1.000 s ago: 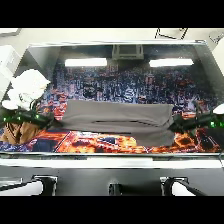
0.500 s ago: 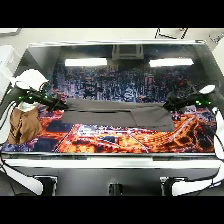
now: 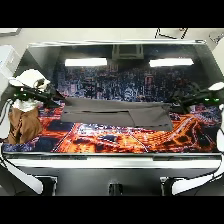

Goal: Fold the clothes and pants, and hang the long-sleeved shirts on hangers.

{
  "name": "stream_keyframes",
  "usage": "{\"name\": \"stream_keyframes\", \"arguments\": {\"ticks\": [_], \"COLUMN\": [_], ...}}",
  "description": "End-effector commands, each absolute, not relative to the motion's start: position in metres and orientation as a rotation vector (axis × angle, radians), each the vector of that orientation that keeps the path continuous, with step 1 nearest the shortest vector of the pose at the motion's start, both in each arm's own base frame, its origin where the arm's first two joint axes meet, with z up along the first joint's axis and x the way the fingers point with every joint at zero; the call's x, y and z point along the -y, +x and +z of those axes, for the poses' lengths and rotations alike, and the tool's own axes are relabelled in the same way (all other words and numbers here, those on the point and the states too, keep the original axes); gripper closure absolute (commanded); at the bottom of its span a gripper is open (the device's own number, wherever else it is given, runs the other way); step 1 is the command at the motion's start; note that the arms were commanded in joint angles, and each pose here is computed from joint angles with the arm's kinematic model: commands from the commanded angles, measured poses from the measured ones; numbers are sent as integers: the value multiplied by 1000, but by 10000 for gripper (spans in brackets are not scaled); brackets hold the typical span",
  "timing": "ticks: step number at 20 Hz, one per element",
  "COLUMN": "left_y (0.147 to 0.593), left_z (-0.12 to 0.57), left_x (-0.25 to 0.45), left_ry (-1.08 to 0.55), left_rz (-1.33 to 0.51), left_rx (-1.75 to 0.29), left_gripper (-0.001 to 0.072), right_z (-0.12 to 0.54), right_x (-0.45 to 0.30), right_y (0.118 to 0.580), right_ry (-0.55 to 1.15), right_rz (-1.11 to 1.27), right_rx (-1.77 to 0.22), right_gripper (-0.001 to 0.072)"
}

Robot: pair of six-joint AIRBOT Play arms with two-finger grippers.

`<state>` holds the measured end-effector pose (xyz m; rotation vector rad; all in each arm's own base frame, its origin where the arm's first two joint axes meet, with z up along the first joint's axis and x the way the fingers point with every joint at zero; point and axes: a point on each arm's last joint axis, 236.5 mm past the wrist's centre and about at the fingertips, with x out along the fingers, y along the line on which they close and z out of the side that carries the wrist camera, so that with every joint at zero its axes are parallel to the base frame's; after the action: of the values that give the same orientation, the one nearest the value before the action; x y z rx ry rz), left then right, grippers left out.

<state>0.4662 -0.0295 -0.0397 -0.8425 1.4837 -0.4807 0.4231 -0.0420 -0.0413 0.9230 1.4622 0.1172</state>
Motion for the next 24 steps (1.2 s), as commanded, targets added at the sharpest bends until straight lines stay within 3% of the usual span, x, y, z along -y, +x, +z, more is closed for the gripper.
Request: {"name": "stream_keyframes", "arguments": {"ticks": [1, 6, 10, 17, 19, 20, 21, 24], "left_y": [463, 461, 457, 450, 448, 447, 446, 444], "left_z": [1, 45, 70, 81, 85, 86, 87, 86], "left_x": [0, -3, 24, 84, 99, 105, 109, 120], "left_ry": [-861, -843, -780, -699, -698, -696, -688, -653], "left_rz": [-469, -437, -479, -594, -632, -646, -656, -691], "left_rx": [-1423, -1352, -1333, -1364, -1365, -1366, -1369, -1368], "left_gripper": [42, 44, 45, 45, 45, 47, 50, 51], "right_z": [-44, -90, -95, -92, -92, -91, -89, -75], "right_x": [88, 77, 50, -1, -12, -16, -21, -29], "right_y": [381, 362, 382, 396, 398, 399, 399, 402], "right_ry": [982, 1034, 1180, 1047, 1024, 1018, 1007, 987], "right_rz": [67, 145, 296, 455, 466, 468, 475, 473], "right_rx": [-1540, -1563, -1488, -1487, -1496, -1501, -1504, -1500], "right_gripper": [1, -3, -4, 10, 84, 163, 184, 626]}}
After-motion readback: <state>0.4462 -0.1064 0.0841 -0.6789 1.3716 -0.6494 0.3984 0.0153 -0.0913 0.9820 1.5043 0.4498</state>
